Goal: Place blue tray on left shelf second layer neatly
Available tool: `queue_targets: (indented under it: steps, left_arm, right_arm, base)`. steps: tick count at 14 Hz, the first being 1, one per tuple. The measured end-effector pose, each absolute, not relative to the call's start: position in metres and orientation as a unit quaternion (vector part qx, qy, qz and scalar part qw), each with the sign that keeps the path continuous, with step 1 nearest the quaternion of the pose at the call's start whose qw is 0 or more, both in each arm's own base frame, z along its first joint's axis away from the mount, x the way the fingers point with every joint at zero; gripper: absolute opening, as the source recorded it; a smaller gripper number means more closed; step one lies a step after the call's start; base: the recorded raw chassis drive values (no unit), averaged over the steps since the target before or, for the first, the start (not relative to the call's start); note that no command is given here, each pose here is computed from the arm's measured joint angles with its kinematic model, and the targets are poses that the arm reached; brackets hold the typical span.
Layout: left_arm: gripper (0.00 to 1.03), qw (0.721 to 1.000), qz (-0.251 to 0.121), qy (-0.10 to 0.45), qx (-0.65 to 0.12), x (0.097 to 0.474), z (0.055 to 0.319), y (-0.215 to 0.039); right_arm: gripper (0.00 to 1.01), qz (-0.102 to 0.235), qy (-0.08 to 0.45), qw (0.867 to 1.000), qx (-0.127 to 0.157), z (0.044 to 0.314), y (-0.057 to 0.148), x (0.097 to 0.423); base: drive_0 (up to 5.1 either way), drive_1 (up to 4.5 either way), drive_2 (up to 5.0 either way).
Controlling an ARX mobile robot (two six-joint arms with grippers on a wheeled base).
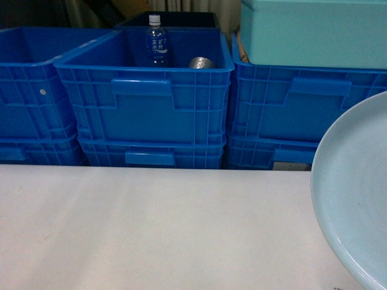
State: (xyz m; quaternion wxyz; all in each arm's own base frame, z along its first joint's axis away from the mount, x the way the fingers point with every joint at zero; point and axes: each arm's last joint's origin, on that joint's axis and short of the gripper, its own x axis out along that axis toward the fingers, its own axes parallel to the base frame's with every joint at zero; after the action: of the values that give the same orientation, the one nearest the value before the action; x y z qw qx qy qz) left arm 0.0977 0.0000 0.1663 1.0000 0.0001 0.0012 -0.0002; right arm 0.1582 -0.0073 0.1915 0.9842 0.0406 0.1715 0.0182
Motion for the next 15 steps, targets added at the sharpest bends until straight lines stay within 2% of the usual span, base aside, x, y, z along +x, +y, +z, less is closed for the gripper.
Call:
queue_targets:
  steps: [1,2,15]
  left_arm:
    - [0.98,1.0,0.0,0.001,0.0,0.0977,0.1663,0.0]
    - [0.98,1.0,0.0,0.001,0.0,0.0977,0.1663,0.0]
    - [0.98,1.0,0.002,0.003,0.0,0.0977,0.166,0.0001]
  right_arm:
    - [0.02,-0.004,0.172,0.984,0.037,0.1897,-0.0083,0.1562]
    - [0.02,-0.005,0.171,0.985,0.036,0.1898,-0.0084,0.1562]
    - [0.02,-0.005,0.17,0.985,0.036,0.1899,-0.0084,0.1561]
  base:
    - [0.0,0.0,0.0]
    - [0.0,0.0,0.0]
    - [-0.3,-0.26,-0.3]
